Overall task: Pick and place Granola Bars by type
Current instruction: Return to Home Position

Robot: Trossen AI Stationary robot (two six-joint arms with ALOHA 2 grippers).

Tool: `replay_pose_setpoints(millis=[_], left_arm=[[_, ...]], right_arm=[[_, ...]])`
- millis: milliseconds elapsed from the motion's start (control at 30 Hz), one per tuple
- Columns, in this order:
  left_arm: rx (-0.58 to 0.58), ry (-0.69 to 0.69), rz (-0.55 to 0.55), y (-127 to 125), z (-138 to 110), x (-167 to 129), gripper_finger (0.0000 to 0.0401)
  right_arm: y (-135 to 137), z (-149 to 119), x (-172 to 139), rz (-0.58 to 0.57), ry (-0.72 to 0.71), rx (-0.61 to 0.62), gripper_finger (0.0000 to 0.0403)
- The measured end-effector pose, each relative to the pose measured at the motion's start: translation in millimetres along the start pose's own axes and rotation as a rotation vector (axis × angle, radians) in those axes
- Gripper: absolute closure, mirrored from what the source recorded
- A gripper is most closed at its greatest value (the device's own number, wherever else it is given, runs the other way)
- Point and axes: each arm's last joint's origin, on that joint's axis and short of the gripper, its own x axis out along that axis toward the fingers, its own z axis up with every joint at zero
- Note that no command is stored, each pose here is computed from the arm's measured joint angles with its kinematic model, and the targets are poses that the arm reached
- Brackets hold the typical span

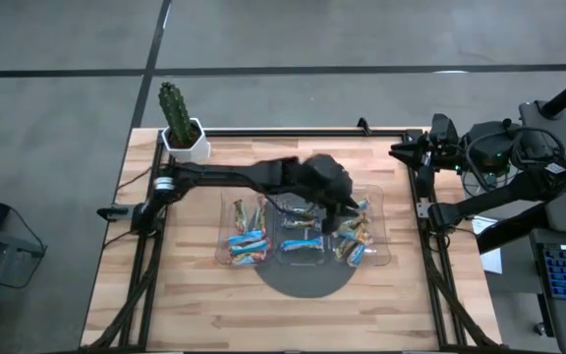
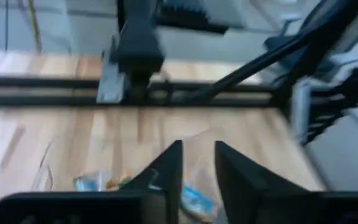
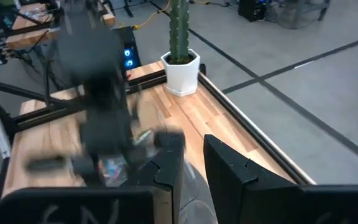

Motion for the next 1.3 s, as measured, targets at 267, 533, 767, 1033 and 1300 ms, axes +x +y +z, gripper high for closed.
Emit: replay_pose_setpoints(millis=[267, 533, 767, 1033, 1300], left_arm=[[0.030, -0.107, -0.029, -28, 40, -81, 0.0399], [0.045, -0.138, 0.013, -50, 40, -166, 0.0401], [0.055, -0.226, 0.087, -61, 13, -236, 0.0401], [0.083, -0.366, 0.108, -75, -21, -313, 0.0401], [0.175, -0.488, 0.121, -87, -63, -378, 0.0401]], right_arm=[[1, 0, -1, 0.055, 0.013, -0.007, 0.0346], [4, 2, 0, 0.114, -0.001, -0.077, 0.0354], [8, 10, -1, 0.185, -0.079, -0.146, 0.0394], [14, 24, -6, 0.309, -0.229, -0.205, 0.0395], [13, 28, -12, 0.310, -0.296, -0.287, 0.0395]])
